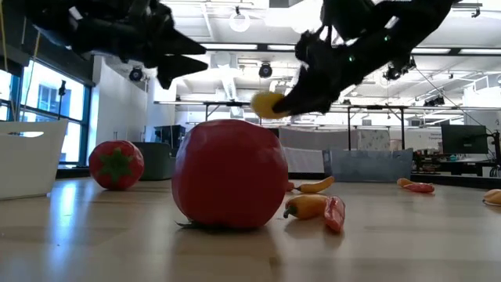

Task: Sort produce into baskets
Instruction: Put the yellow lemon into the white bin

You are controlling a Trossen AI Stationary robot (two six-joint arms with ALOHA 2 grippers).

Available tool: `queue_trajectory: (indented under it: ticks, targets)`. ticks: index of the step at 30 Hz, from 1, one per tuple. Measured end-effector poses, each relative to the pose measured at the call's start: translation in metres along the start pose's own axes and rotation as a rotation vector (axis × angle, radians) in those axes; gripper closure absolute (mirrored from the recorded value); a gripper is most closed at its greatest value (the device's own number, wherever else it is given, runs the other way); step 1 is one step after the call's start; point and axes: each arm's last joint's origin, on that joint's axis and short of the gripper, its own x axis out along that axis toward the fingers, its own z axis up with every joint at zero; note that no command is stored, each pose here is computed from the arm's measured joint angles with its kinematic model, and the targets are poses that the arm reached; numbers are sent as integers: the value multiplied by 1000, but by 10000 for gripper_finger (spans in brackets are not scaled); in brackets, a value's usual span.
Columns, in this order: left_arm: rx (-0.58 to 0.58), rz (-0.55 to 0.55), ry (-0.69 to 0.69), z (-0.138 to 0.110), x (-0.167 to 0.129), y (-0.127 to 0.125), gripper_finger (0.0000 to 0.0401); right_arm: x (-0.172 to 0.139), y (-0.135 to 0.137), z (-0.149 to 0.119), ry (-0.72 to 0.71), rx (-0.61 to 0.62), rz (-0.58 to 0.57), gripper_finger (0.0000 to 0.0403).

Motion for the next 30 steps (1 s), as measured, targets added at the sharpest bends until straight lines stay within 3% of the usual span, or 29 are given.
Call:
queue_trajectory:
  ticks: [4, 9, 24, 30]
  targets:
    - [58, -15, 47, 3, 23, -4, 174, -1, 7, 4, -48, -16, 26, 287]
    - [69, 9, 143, 9, 47, -2, 163, -1, 12, 6, -72, -24, 42, 288]
    - [94, -81, 237, 12, 93, 1, 163, -1, 15, 9, -104, -42, 68, 288]
    - [118, -117, 242, 13, 94, 1, 199, -1, 15, 9, -107, -44, 70, 284]
